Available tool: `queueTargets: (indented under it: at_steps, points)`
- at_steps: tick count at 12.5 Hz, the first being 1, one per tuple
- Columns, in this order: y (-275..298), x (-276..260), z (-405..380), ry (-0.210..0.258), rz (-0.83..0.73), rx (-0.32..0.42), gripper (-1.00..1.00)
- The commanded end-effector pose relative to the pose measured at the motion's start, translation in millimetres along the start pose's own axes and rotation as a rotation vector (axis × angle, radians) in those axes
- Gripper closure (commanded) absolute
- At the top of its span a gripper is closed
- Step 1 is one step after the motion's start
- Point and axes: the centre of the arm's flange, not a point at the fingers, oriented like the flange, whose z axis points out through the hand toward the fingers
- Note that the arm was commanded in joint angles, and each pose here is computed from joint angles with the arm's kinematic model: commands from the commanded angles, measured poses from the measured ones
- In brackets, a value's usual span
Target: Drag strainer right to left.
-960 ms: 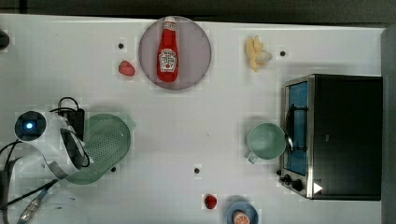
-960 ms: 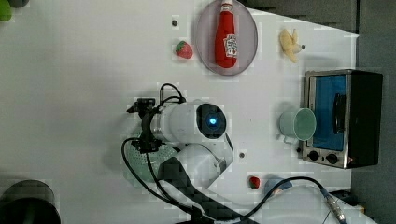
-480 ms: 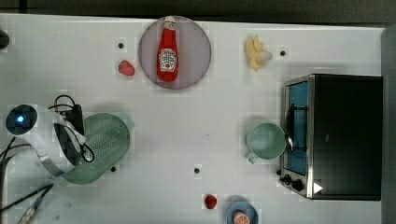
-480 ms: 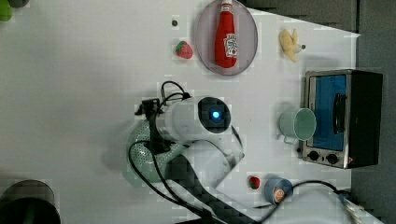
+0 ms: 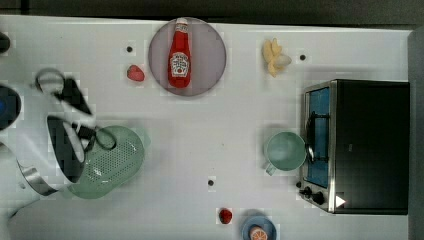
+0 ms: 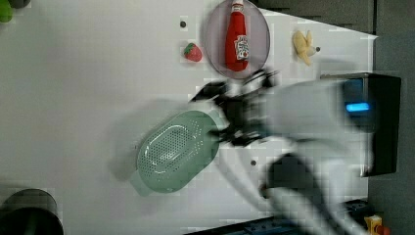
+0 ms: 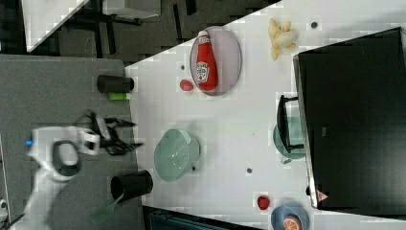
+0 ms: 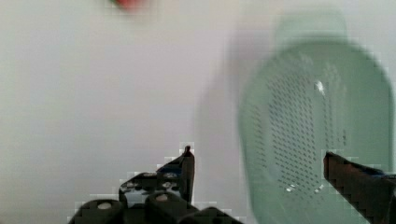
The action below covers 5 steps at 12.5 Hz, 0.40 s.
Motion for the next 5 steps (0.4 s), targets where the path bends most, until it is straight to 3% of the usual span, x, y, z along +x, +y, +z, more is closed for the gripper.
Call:
queueTargets:
  at_steps: [1, 5]
  points:
    - [31.1, 160.9, -115.0, 0.032, -0.056, 0.091, -1.0]
    - [124.5, 278.0, -194.7, 0.118, -0.133, 0.002, -1.0]
